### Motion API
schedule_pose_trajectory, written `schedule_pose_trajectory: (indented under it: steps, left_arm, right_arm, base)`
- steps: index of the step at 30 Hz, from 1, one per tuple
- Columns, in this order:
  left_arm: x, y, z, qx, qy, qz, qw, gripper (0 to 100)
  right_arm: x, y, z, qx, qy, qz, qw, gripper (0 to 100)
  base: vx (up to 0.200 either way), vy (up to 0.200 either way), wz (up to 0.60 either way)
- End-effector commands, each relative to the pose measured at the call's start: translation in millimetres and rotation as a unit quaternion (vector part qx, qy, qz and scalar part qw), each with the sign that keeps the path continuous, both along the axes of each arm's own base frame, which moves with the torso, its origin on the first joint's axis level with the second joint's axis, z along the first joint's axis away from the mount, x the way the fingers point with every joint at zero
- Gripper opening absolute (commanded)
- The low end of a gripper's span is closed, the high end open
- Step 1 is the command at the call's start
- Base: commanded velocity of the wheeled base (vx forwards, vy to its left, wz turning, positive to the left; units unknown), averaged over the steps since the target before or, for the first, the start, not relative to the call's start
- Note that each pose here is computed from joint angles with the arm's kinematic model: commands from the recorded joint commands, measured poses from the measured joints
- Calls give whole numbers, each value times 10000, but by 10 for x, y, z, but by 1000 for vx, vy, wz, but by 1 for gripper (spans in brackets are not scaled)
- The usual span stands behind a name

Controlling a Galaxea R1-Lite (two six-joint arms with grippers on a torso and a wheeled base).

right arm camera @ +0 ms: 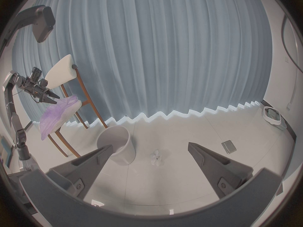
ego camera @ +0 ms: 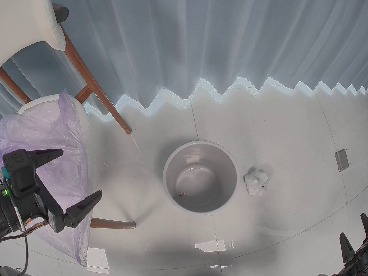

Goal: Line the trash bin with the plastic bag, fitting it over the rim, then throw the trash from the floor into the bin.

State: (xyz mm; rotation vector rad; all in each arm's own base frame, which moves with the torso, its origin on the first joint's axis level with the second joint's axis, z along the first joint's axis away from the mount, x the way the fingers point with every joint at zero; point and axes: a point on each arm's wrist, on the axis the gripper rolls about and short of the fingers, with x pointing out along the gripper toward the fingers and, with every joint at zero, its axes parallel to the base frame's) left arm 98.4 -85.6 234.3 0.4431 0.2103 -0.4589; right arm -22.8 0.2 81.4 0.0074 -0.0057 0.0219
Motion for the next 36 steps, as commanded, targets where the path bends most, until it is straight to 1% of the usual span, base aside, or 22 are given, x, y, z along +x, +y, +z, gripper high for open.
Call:
schedule_pose_trajectory:
  steps: [1,2,3,4,7,9,10,11,12,13,18,23,25,28,29,31,36]
  left_arm:
    - [-11,-65,-38,288,-50,273,9992,100]
    - [-11,-65,-38,288,-50,273,9992,100]
    - [29,-101,-68,465,-81,622,9969,100]
    - [59,-138,-95,559,-54,713,9959,100]
    - [98,-180,-126,652,-1,794,9947,100]
    - [119,-176,-178,794,32,999,9918,100]
    - [119,-175,-182,813,28,1017,9915,100]
    - [135,-172,-237,987,17,1326,9862,100]
    - [138,-166,-271,1091,7,1498,9827,100]
    - [138,-161,-293,1151,7,1571,9809,100]
    - [128,-109,-447,1438,138,1702,9747,100]
    - [131,-98,-579,1669,283,1712,9706,100]
    - [158,-111,-580,1641,270,1743,9705,100]
    - [225,-175,-572,1484,182,1763,9729,100]
    - [270,-237,-566,1369,99,1737,9752,100]
    - [325,-305,-576,1264,7,1752,9764,100]
    - [382,-365,-596,1266,5,1759,9762,100]
  right_arm:
    - [0,0,-53,9,-2,6,10000,100]
    - [0,0,-53,9,-2,6,10000,100]
    - [0,0,-53,16,-2,6,10000,100]
    - [0,0,-53,16,-2,6,10000,100]
    - [0,0,-53,16,-2,6,10000,100]
    - [0,0,-53,16,-2,6,10000,100]
    - [0,0,-53,16,-2,6,10000,100]
    - [0,0,-53,16,-2,6,10000,100]
    - [0,0,-53,16,-2,6,10000,100]
    - [0,0,-53,16,-2,6,10000,100]
    - [0,0,-53,39,-1,6,10000,100]
    - [0,0,-53,39,-1,6,10000,100]
    - [0,0,-53,39,-1,6,10000,100]
    - [0,0,-53,39,-1,6,10000,100]
    - [0,0,-53,39,-1,6,10000,100]
    - [0,0,-53,39,-1,6,10000,100]
    - [0,0,-53,39,-1,6,10000,100]
  base:
    - [0,0,0]
    - [0,0,0]
    - [0,0,0]
    - [0,0,0]
    - [0,0,0]
    - [0,0,0]
    - [0,0,0]
    - [0,0,0]
    - [0,0,0]
    - [0,0,0]
    - [0,0,0]
    - [0,0,0]
    - [0,0,0]
    - [0,0,0]
    - [0,0,0]
    - [0,0,0]
    - [0,0,0]
